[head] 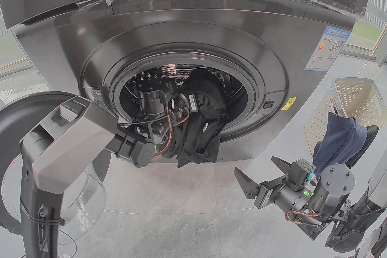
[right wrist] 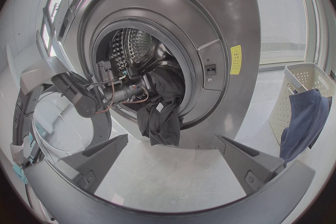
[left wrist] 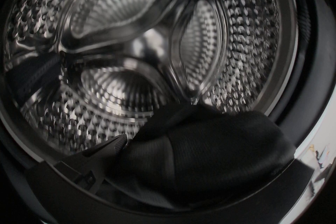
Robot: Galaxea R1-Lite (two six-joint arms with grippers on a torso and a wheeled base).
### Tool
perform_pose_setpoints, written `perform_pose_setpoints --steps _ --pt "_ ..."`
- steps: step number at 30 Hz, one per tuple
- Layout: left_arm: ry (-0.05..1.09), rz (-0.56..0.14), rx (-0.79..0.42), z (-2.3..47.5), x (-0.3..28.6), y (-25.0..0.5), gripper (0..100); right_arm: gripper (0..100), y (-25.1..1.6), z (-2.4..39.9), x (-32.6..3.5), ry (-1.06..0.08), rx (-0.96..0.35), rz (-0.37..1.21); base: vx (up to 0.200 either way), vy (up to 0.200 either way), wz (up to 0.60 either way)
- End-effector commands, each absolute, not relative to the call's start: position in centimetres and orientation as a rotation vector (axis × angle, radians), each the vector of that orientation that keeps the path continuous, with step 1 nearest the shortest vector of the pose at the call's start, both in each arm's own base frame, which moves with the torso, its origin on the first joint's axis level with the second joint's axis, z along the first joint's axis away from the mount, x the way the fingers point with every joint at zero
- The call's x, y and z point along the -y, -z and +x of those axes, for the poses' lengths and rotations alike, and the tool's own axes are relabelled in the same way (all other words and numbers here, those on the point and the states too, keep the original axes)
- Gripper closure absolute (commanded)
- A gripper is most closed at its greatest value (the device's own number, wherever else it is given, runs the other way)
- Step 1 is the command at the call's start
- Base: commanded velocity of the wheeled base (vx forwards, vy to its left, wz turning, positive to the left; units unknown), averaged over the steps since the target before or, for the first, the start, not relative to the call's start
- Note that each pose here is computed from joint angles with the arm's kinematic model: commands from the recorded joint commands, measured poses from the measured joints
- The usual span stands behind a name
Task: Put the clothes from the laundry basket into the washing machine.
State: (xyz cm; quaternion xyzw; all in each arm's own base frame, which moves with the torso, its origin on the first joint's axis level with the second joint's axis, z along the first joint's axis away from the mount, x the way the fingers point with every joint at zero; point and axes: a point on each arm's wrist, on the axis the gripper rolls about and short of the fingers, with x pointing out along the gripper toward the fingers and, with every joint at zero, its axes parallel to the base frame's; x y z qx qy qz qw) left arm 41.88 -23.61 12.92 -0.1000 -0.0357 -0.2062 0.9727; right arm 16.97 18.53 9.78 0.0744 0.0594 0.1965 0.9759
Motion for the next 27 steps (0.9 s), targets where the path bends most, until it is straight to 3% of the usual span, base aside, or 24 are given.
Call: perform_pose_setpoints --steps 1,8,9,17,22,23,27 --pt "0.522 -0.191 -0.137 36.7 22.7 -13.7 0 0 -9.7 16.8 -18.7 -0.405 -0.121 0.149 0.000 0.000 0.00" --pt "0.542 -0.146 -0.226 36.5 23.5 -10.2 0 0 -9.8 16.8 -18.7 -0.408 -0.121 0.150 0.000 0.000 0.00" --pt "0.542 -0.139 -0.232 36.6 23.6 -9.8 100 0 -9.8 16.8 -18.7 -0.408 -0.121 0.150 0.000 0.000 0.00" --pt "0.527 -0.148 -0.209 38.5 24.6 -8.8 100 0 -9.8 16.9 -18.8 -0.409 -0.118 0.152 0.000 0.000 0.00" --pt "0.447 -0.212 -0.080 41.1 25.0 -11.1 100 0 -9.9 16.9 -18.9 -0.409 -0.113 0.155 0.000 0.000 0.00" --pt "0.421 -0.266 -0.005 42.1 25.2 -12.7 100 0 -9.9 16.9 -18.9 -0.409 -0.113 0.155 0.000 0.000 0.00" --pt "0.425 -0.318 0.093 42.7 25.3 -14.9 100 0 -9.9 16.9 -18.9 -0.409 -0.114 0.157 0.000 0.000 0.00"
